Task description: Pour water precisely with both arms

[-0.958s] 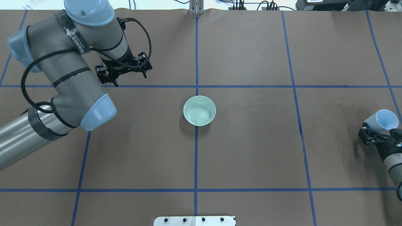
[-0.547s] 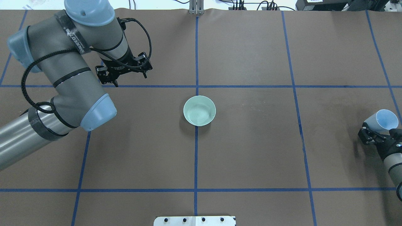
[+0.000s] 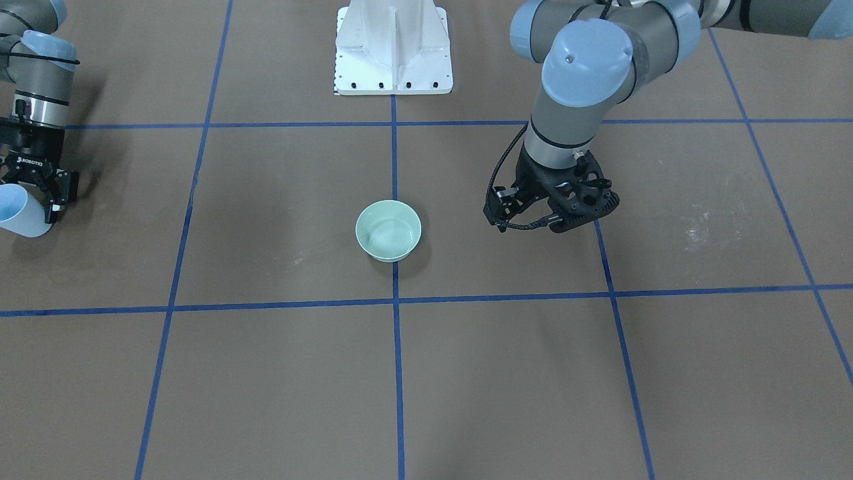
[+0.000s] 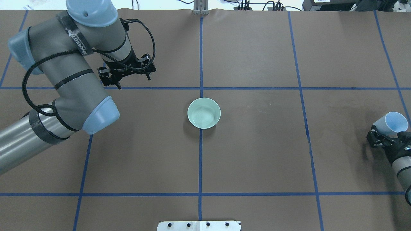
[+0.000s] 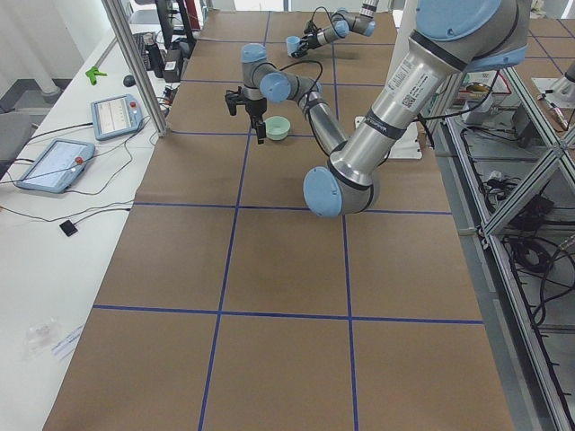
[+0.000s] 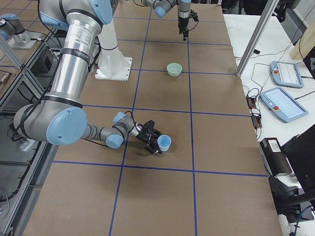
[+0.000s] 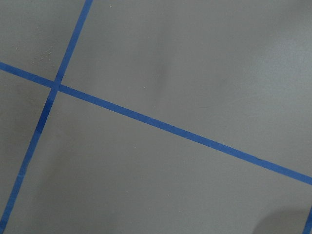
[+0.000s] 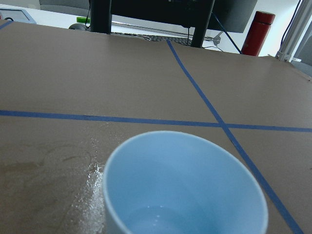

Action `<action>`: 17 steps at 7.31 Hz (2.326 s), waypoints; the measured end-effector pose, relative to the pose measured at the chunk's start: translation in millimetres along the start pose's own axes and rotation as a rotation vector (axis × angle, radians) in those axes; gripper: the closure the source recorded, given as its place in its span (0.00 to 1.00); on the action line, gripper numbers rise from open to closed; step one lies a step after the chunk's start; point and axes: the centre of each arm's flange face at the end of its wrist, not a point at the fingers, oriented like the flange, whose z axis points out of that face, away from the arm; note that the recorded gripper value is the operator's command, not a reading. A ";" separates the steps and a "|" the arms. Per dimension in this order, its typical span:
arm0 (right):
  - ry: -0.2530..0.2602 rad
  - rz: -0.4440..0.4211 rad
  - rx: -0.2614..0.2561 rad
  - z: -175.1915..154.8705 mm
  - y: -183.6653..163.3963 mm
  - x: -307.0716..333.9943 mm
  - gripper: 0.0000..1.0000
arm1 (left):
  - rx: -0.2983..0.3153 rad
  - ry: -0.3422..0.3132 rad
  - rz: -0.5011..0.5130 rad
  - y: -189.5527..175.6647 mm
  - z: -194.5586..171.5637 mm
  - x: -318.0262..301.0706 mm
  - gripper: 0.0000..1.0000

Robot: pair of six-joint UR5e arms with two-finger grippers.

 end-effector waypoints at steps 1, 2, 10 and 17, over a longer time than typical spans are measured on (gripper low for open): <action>0.001 0.005 0.002 0.4 -1.2 0.1 0.67 | 0.000 0.000 -0.001 0.0 0.0 0.0 0.00; 0.001 0.013 0.005 1.1 -3.6 0.8 0.95 | 0.000 0.000 -0.001 0.3 0.2 0.1 0.00; -0.225 -0.103 0.054 17.3 -110.6 -27.9 1.00 | -0.001 0.002 0.002 1.3 -0.2 0.6 0.00; -0.723 -0.253 0.025 6.5 -194.1 -202.3 1.00 | 0.019 0.030 0.068 -2.8 -18.4 -4.4 0.00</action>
